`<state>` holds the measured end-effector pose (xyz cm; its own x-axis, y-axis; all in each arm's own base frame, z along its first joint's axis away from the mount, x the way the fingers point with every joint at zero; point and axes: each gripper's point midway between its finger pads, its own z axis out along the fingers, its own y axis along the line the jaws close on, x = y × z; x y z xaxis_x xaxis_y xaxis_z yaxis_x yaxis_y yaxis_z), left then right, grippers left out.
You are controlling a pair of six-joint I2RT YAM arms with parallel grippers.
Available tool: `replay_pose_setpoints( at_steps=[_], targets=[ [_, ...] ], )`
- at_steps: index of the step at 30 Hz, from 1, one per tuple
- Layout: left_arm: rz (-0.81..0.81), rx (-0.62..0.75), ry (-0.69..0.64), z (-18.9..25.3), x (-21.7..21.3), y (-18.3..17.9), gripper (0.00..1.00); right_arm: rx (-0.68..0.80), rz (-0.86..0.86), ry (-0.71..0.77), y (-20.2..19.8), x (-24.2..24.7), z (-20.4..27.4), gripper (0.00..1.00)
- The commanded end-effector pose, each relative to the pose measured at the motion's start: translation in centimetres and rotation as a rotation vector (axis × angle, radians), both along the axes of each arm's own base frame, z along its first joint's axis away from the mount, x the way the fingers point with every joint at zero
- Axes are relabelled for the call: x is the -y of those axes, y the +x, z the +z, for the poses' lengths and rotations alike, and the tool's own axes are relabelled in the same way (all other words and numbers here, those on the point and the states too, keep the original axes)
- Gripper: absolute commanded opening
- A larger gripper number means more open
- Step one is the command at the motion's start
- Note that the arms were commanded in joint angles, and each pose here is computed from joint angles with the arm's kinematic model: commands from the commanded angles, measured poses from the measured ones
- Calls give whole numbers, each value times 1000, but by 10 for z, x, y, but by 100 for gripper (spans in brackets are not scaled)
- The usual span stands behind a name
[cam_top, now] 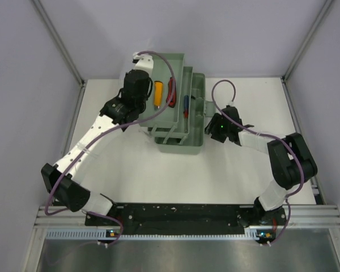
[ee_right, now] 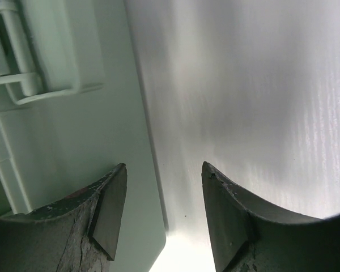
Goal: Pack the tool kit
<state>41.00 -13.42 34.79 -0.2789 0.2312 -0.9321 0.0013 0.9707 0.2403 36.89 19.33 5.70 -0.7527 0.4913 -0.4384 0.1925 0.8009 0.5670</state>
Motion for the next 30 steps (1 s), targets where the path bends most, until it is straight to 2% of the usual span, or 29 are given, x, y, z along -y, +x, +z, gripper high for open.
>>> replay_pose_setpoints(
  at_steps=[1, 7, 12, 16, 19, 24, 30],
  targets=[
    [78, 222, -172, 63, 19, -13, 0, 64, 56, 97, 8, -39, 20, 56],
    [153, 211, -120, 45, 37, -17, 0, 53, 34, 83, 9, -36, 15, 56],
    [156, 197, -108, 32, 62, -20, 0, 38, 24, 81, 9, -36, 10, 56],
    [122, 181, -99, 20, 86, -20, 12, 31, 22, 91, 10, -38, 8, 56],
    [92, 172, -99, 16, 104, -19, 35, 28, 24, 95, 10, -38, 7, 56],
    [35, 150, -108, 5, 127, -19, 55, 23, 22, 89, 9, -38, 5, 56],
    [-149, 90, -257, 2, 164, -28, 66, 17, 15, 78, 8, -34, 3, 57]
  ],
)
